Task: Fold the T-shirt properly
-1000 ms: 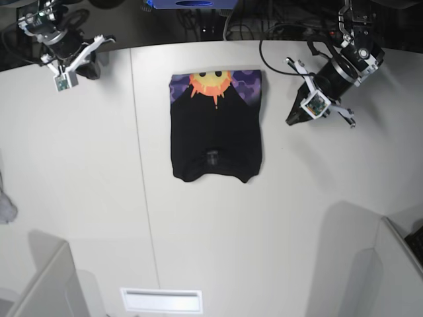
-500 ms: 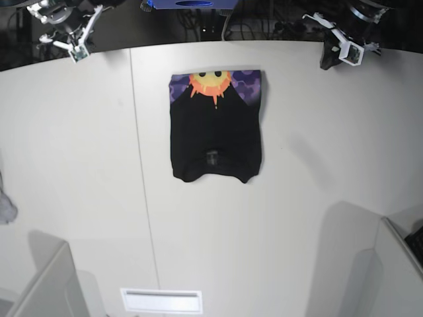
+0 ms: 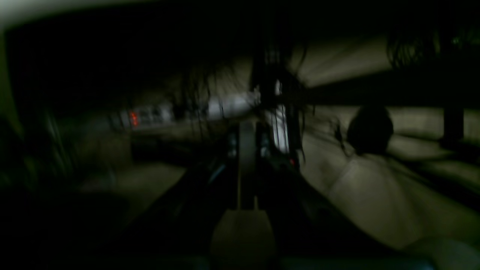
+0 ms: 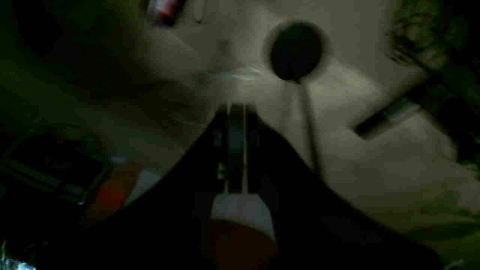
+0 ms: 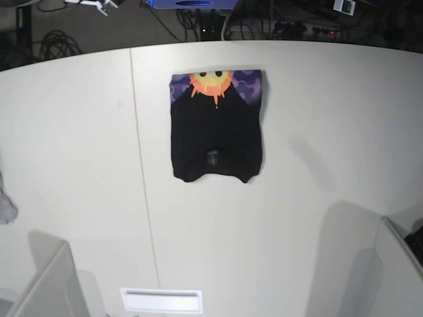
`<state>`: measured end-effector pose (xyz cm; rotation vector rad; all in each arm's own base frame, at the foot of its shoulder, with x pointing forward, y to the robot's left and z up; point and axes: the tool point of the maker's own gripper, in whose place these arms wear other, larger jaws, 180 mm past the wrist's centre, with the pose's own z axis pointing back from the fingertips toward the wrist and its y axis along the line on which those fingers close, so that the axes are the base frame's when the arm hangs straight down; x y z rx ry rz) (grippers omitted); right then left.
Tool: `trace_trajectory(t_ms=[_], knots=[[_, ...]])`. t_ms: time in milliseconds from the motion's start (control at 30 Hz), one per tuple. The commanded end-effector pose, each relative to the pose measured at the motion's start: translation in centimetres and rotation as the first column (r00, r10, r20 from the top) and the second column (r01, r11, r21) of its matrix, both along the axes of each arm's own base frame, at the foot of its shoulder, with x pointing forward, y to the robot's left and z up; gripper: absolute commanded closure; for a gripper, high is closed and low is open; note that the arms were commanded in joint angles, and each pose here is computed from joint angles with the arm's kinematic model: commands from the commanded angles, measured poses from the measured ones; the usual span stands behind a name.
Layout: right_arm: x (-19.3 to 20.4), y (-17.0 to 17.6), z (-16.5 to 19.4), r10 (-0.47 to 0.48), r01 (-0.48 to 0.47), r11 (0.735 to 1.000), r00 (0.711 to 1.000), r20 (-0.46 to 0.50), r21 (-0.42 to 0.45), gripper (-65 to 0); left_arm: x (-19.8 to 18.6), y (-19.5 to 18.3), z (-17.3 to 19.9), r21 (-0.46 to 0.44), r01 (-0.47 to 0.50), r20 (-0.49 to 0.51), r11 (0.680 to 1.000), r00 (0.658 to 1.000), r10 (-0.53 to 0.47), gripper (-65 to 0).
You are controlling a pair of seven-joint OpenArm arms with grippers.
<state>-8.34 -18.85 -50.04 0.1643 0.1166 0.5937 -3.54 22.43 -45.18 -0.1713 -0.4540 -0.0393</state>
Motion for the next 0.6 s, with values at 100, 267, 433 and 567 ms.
trace_trajectory(t_ms=[100, 267, 433, 567], knots=[[-2.1, -0.1, -3.4, -0.011, 0.009, 1.000, 0.998, -0.064, -0.022, 0.0, -2.7, 1.1, -3.4, 0.008, -0.014, -0.106, 1.000, 0.994, 0.015, 0.0], [-3.5, 0.9, -7.0, -0.059, 0.058, 0.998, 0.993, -0.098, -0.021, 0.0, -6.1, 1.0, -7.7, 0.032, 0.056, -0.275, 0.998, 0.960, -0.045, 0.0], [-4.7, 2.9, -9.5, -0.135, 0.136, 0.991, 0.982, -0.135, 0.000, 0.0, -6.6, 0.4, -10.2, 0.007, 0.045, -0.334, 0.999, 0.942, -0.041, 0.0], [-5.6, 4.8, -11.7, -0.217, 0.222, 0.975, 0.960, -0.174, 0.011, 0.0, -5.4, -0.7, -12.4, -0.038, 0.007, -0.350, 0.999, 0.937, -0.020, 0.0]])
